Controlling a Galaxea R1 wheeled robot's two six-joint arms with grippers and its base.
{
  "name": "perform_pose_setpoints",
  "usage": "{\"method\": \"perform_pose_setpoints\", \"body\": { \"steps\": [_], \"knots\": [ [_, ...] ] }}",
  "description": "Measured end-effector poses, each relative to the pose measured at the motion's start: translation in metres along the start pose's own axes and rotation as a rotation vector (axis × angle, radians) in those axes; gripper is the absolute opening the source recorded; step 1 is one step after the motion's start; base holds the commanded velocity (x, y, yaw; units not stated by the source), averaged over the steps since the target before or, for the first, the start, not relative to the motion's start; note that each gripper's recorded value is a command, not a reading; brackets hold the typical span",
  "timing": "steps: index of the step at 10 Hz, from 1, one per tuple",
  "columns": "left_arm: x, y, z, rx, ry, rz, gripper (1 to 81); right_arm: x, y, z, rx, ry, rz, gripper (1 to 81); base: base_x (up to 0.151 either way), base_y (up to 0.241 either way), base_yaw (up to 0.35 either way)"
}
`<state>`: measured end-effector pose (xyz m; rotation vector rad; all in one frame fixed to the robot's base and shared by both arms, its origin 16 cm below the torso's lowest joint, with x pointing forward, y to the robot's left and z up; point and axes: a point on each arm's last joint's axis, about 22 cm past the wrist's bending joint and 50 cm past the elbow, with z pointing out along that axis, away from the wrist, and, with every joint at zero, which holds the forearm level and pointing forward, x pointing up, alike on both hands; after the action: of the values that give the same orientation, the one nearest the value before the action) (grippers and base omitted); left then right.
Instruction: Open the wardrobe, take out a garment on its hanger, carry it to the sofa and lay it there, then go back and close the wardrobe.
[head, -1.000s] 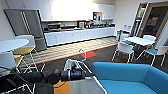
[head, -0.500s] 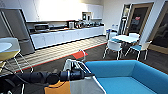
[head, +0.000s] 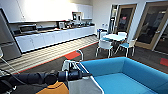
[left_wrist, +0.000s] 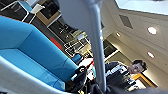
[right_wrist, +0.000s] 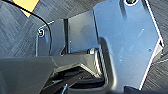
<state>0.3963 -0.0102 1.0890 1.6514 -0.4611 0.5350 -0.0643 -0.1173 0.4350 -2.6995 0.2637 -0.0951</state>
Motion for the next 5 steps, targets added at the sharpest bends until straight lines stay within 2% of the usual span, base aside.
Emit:
{"method": "perform_pose_setpoints", "body": {
  "steps": [5],
  "knots": [
    [-0.0037, 0.0039, 0.0001, -0.007, -0.007, 0.001, 1.0, -0.0007, -0.0001, 0.0000, 0.000, -0.001, 0.000, 81.1, 0.000, 0.000, -0.266]
  ]
}}
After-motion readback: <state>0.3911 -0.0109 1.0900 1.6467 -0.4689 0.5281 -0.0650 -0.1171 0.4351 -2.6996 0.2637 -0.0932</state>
